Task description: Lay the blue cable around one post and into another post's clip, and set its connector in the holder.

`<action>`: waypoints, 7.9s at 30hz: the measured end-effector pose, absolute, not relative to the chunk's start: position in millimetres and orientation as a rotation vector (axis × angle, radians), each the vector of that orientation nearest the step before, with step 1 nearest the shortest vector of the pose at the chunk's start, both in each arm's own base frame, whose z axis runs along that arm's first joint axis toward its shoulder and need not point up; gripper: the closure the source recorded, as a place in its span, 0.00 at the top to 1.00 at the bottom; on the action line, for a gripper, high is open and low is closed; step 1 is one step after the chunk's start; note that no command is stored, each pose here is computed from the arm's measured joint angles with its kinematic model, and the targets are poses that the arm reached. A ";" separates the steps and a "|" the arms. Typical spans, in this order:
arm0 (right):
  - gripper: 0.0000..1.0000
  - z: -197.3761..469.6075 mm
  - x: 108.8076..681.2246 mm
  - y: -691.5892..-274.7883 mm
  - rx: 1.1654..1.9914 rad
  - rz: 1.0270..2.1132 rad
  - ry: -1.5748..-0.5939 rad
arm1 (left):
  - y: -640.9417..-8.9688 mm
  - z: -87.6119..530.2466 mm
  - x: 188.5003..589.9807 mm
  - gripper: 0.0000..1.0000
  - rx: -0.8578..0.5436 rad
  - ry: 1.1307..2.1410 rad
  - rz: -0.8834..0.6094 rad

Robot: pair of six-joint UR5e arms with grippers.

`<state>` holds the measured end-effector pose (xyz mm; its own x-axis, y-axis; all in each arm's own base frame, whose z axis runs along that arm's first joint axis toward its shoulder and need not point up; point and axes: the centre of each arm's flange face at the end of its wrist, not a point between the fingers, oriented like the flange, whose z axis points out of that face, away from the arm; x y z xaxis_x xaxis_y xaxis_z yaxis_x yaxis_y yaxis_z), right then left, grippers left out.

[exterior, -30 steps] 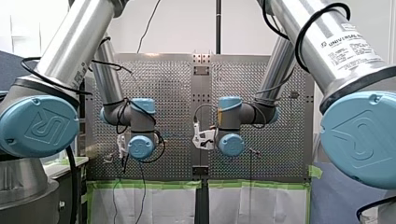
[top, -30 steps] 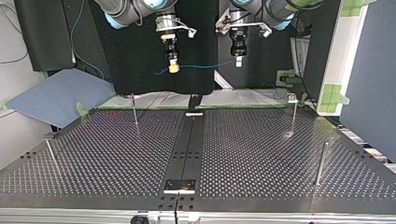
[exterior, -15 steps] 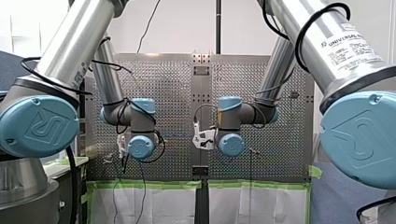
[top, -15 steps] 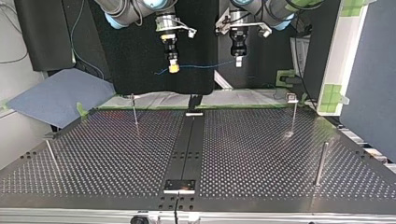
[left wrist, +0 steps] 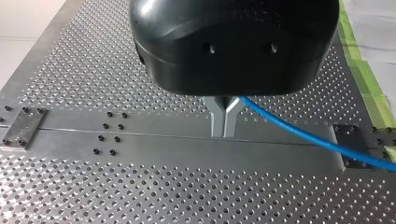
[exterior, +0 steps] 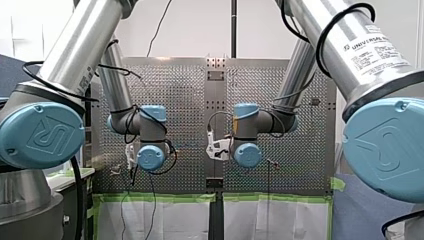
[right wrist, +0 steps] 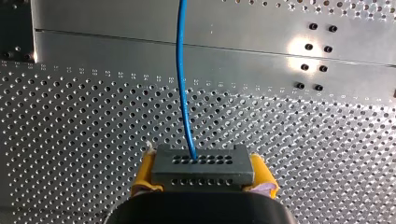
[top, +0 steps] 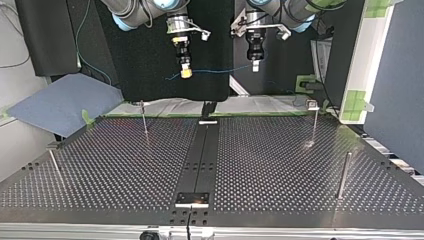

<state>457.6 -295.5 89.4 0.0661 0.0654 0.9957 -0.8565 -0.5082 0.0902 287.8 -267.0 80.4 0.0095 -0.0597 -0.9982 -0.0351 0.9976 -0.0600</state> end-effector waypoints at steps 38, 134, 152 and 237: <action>0.00 89.4 457.6 -295.5 1.590 1.544 -0.811 | -267.0 80.4 287.8 0.00 -0.075 1.562 -0.019; 0.00 52.6 450.9 -302.2 1.644 1.474 -0.841 | -265.2 80.5 289.6 0.00 -0.081 1.560 -0.014; 0.00 52.4 450.9 -302.2 1.644 1.474 -0.841 | -254.1 70.4 278.3 0.00 0.010 1.661 0.074; 0.00 346.8 550.5 -309.1 1.381 1.925 -0.716 | -161.5 366.9 362.2 0.03 -0.572 1.231 -0.128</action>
